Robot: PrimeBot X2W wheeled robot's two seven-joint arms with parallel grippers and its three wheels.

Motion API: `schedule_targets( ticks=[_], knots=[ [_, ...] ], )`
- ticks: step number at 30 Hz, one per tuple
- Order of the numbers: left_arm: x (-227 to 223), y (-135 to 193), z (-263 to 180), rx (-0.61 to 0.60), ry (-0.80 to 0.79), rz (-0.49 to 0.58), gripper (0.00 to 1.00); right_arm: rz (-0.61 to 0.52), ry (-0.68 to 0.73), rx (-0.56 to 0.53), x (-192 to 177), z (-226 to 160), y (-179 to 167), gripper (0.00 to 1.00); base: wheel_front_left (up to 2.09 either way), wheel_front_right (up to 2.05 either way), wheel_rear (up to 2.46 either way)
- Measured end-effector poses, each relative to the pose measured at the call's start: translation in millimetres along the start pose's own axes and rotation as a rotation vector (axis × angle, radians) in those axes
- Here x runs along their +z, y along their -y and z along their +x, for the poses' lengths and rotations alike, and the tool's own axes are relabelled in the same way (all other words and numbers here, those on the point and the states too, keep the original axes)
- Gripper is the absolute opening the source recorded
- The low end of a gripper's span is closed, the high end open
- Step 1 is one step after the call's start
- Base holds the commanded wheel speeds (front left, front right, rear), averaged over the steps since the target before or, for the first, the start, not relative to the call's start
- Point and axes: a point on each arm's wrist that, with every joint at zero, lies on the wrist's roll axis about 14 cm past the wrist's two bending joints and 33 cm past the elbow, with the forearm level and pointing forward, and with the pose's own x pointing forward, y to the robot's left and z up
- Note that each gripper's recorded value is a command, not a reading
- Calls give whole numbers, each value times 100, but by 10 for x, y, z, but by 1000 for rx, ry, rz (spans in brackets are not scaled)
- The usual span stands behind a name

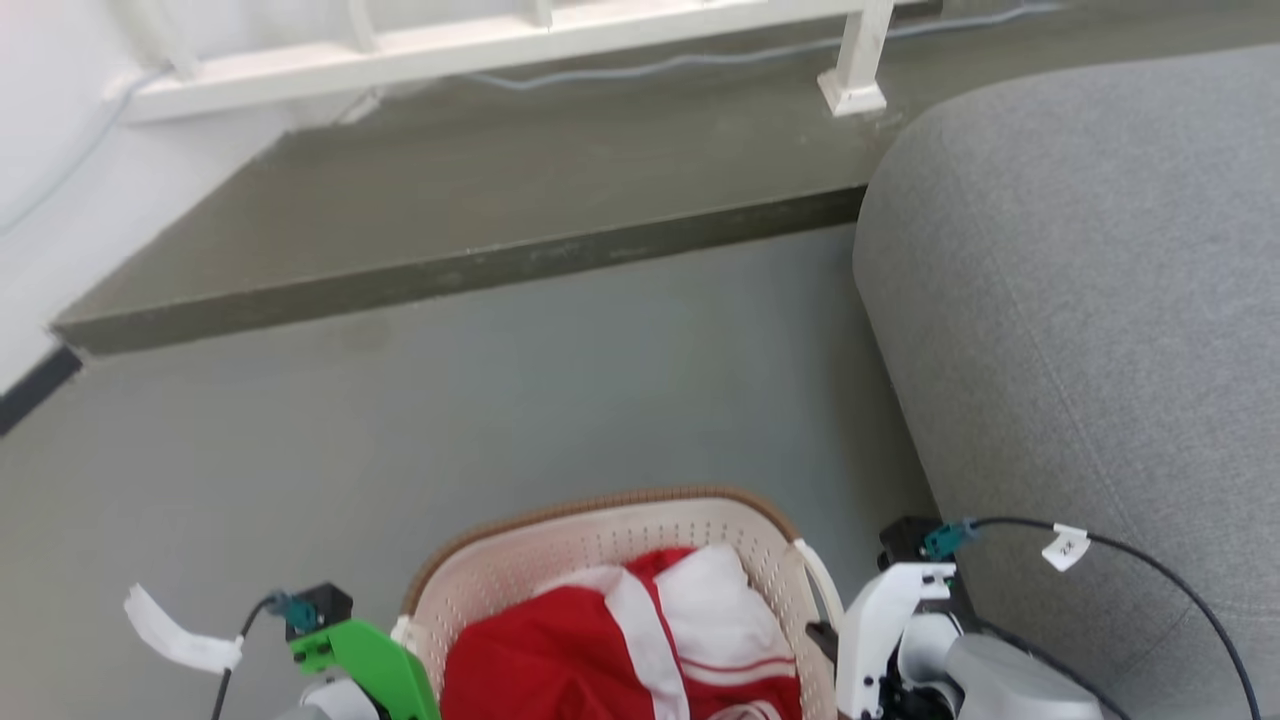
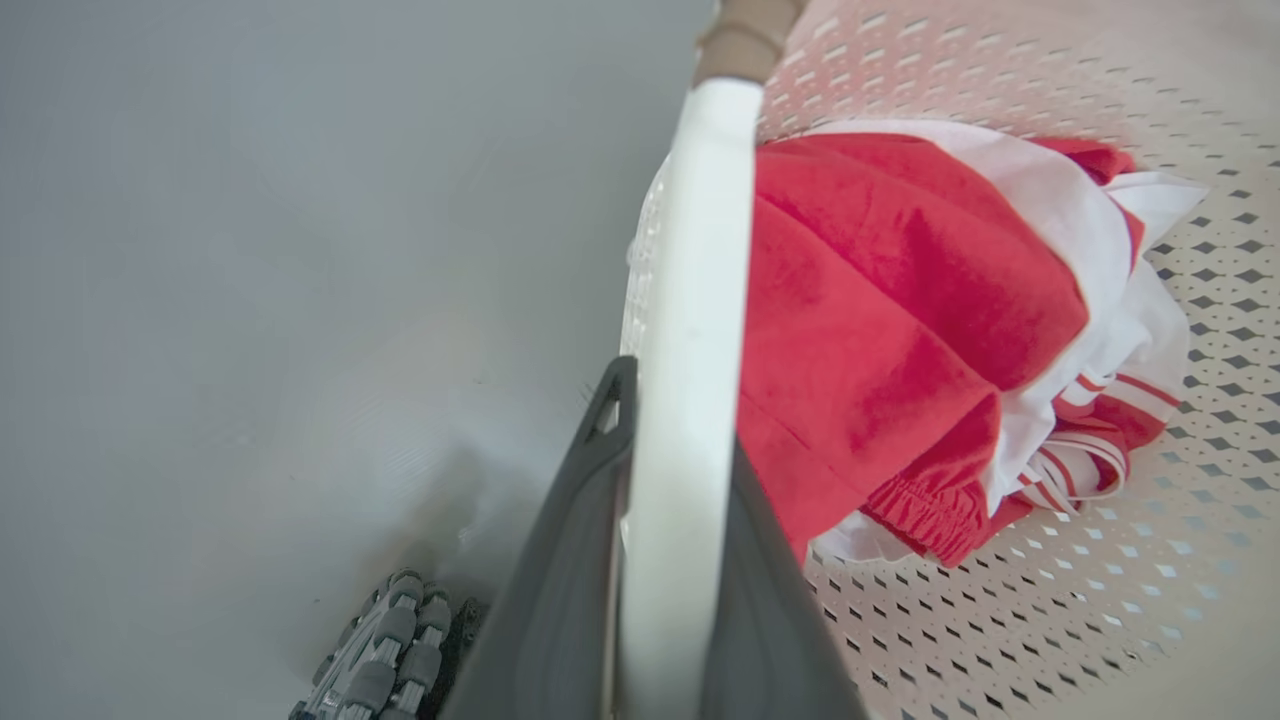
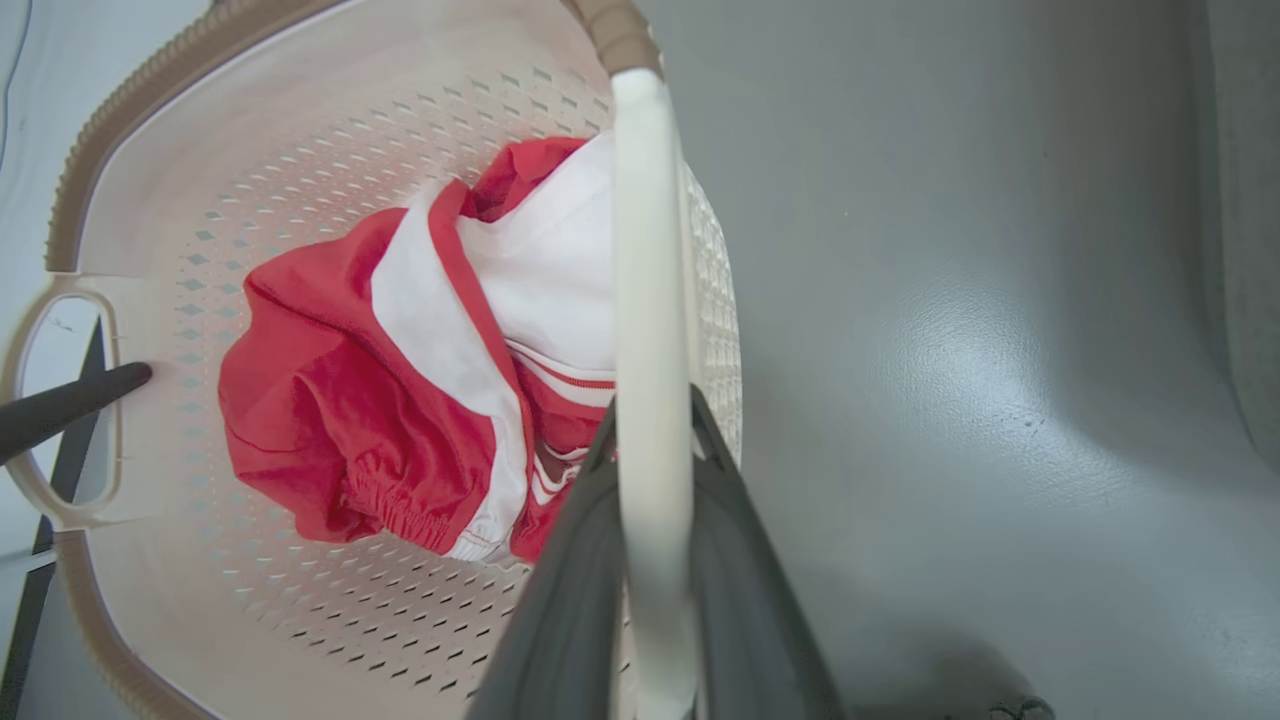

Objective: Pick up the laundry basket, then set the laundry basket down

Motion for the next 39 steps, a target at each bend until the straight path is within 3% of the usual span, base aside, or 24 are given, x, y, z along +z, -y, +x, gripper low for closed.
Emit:
schedule_targets(
  ticks=[39],
  knots=[
    [-139, 32, -112, -6, -2, -3, 0, 28, 18, 1, -98, -108, -32, 0, 0, 0, 0]
  ],
)
